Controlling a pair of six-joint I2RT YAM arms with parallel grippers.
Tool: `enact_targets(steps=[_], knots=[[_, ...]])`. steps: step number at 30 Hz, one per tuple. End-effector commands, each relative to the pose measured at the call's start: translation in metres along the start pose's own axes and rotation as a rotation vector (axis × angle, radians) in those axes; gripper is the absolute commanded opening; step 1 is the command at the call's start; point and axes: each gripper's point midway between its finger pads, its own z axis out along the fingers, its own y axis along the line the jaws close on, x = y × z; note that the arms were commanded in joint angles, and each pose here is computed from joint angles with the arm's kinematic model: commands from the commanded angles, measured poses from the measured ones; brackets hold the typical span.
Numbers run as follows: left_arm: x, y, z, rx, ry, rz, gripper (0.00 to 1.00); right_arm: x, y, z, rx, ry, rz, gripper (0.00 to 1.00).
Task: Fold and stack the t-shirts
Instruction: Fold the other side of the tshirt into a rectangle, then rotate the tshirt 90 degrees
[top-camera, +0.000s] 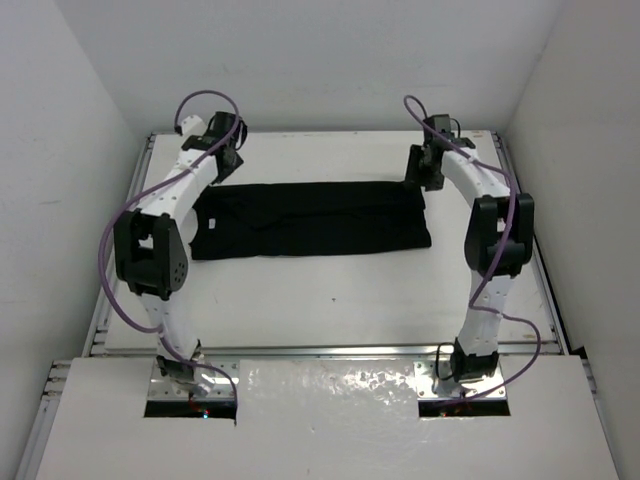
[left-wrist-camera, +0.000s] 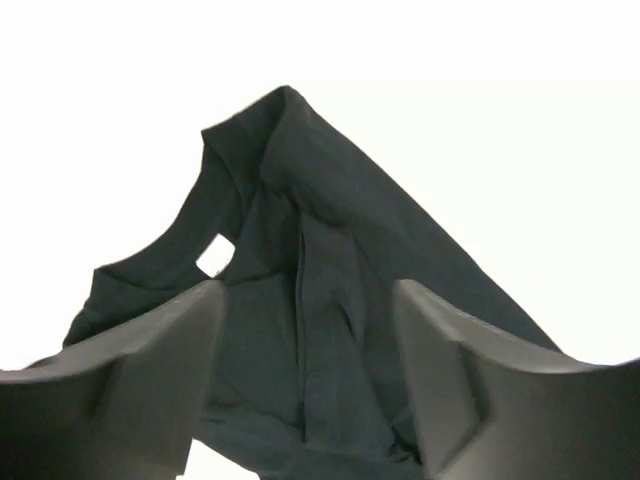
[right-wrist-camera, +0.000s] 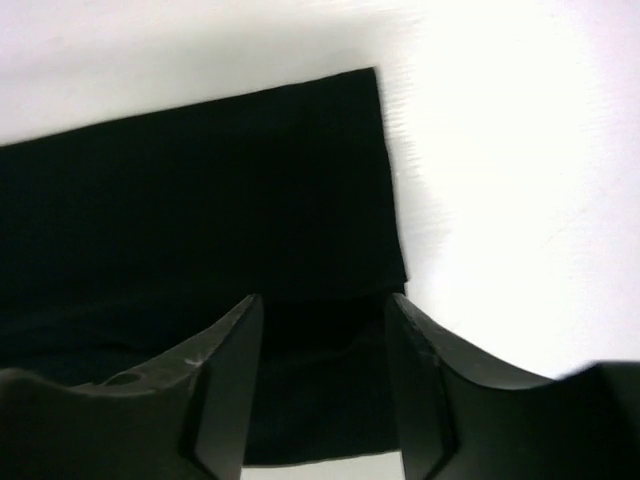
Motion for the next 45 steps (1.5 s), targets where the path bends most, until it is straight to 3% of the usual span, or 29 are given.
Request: enact_targets(steps=[1,3,5,9,11,15,18,23,24,30,33,37,38,39,40,45], knots=[[-0.007,0.018,-0.017,-0.045,-0.008,-0.045,0.71,0.009,0.047,-0.031,-0.118,-0.047,-0.122,0.53],[0.01,0.023,-0.023,0.009,0.022,-0.095,0.75,0.018,0.088,-0.054,-0.304,-0.093,-0.228,0.63],[0.042,0.058,-0.028,-0.021,0.053,-0.18,0.81,0.045,0.114,-0.048,-0.379,-0.093,-0.31,0.73],[0.109,0.097,-0.034,-0.08,0.226,-0.257,0.82,0.08,0.111,-0.012,-0.354,0.035,-0.372,0.77],[0.133,0.116,-0.034,-0.117,0.273,-0.245,0.81,0.085,0.119,-0.006,-0.392,0.037,-0.384,0.78],[0.141,0.125,-0.022,-0.137,0.25,-0.224,0.78,0.109,0.184,-0.013,-0.621,0.025,-0.534,0.78],[0.137,0.116,-0.01,-0.127,0.234,-0.19,0.75,0.121,0.227,-0.025,-0.657,-0.059,-0.66,0.78],[0.153,0.132,0.007,-0.253,0.254,-0.164,0.64,0.107,0.257,-0.023,-0.586,-0.125,-0.708,0.77],[0.16,0.138,0.014,-0.287,0.271,-0.155,0.59,0.109,0.254,-0.02,-0.553,-0.1,-0.715,0.77],[0.181,0.157,0.044,-0.4,0.326,-0.129,0.5,0.131,0.223,0.047,-0.355,0.093,-0.681,0.78],[0.185,0.172,0.054,-0.442,0.35,-0.141,0.49,0.143,0.202,0.055,-0.285,0.159,-0.631,0.78],[0.166,0.185,0.063,-0.468,0.332,-0.2,0.49,0.163,0.151,0.043,-0.182,0.202,-0.431,0.79],[0.161,0.179,0.069,-0.431,0.324,-0.175,0.48,0.17,0.146,0.038,-0.177,0.208,-0.417,0.8],[0.152,0.165,0.074,-0.375,0.327,-0.165,0.39,0.191,0.132,0.037,-0.136,0.256,-0.359,0.8],[0.151,0.158,0.079,-0.358,0.333,-0.14,0.36,0.199,0.125,0.032,-0.118,0.275,-0.338,0.8],[0.135,0.109,0.1,-0.205,0.378,-0.089,0.36,0.248,0.116,-0.004,-0.176,0.309,-0.159,0.8]])
